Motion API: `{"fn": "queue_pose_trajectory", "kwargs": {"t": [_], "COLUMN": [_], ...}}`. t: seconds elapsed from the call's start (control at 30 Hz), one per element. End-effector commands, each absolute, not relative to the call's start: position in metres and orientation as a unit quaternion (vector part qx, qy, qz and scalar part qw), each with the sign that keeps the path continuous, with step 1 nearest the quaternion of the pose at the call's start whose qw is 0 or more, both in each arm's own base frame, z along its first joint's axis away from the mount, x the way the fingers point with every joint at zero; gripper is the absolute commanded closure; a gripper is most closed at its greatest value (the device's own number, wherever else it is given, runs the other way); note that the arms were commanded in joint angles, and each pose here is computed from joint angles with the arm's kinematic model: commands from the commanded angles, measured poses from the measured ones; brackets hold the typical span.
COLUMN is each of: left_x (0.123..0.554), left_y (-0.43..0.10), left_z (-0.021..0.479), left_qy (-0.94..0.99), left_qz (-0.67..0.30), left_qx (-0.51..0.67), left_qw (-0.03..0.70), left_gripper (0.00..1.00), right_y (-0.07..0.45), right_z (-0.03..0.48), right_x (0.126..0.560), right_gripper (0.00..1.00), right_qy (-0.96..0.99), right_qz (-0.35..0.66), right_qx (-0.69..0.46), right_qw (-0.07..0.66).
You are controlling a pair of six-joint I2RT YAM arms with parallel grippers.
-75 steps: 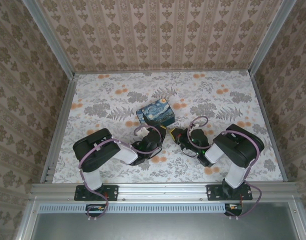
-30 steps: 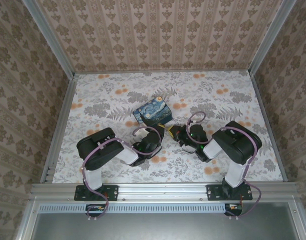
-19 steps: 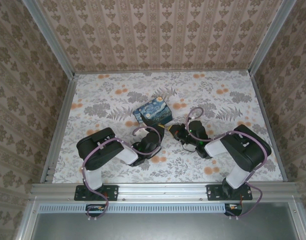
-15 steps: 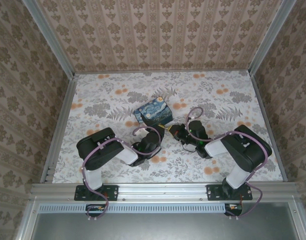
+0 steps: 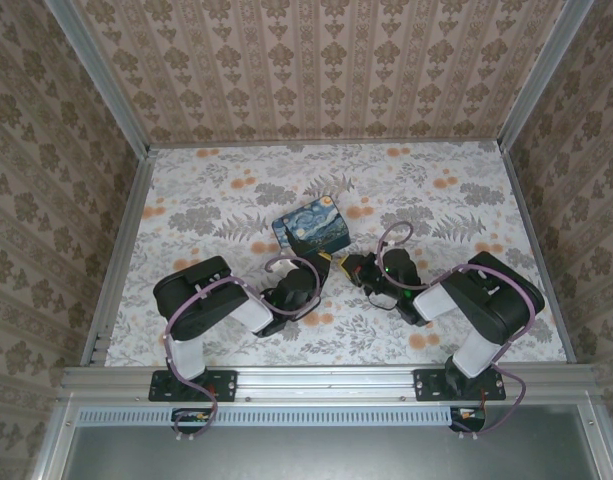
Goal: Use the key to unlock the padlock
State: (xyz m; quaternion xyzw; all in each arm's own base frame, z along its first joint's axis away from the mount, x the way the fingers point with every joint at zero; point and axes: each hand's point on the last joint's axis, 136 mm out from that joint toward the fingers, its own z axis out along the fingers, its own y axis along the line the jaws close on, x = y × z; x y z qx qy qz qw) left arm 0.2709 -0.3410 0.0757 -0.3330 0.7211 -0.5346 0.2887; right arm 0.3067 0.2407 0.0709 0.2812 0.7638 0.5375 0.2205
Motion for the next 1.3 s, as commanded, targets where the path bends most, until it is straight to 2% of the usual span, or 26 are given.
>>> {"fn": "queue_pose_trajectory", "kwargs": {"t": [0.0, 0.63, 1.27], "left_x": [0.244, 0.240, 0.239], "left_y": [-0.365, -0.363, -0.367], "left_z": [0.073, 0.081, 0.078], "left_qy": [0.732, 0.712, 0.708], "left_qz": [-0.574, -0.592, -0.597], "left_qx": [-0.301, -0.326, -0.328], "left_qw": [0.211, 0.191, 0.185], "left_gripper": [1.00, 1.00, 1.00], "right_y": [0.246, 0.242, 0.245], "right_z": [0.084, 0.090, 0.092], "right_x": [0.305, 0.292, 0.294], "right_gripper": [1.00, 1.00, 1.00], "right_qy": [0.745, 0.746, 0.692], "right_qz": [0.562, 0.567, 0.602], "right_qx": [0.281, 0.260, 0.356], "right_qw": [0.224, 0.235, 0.178]}}
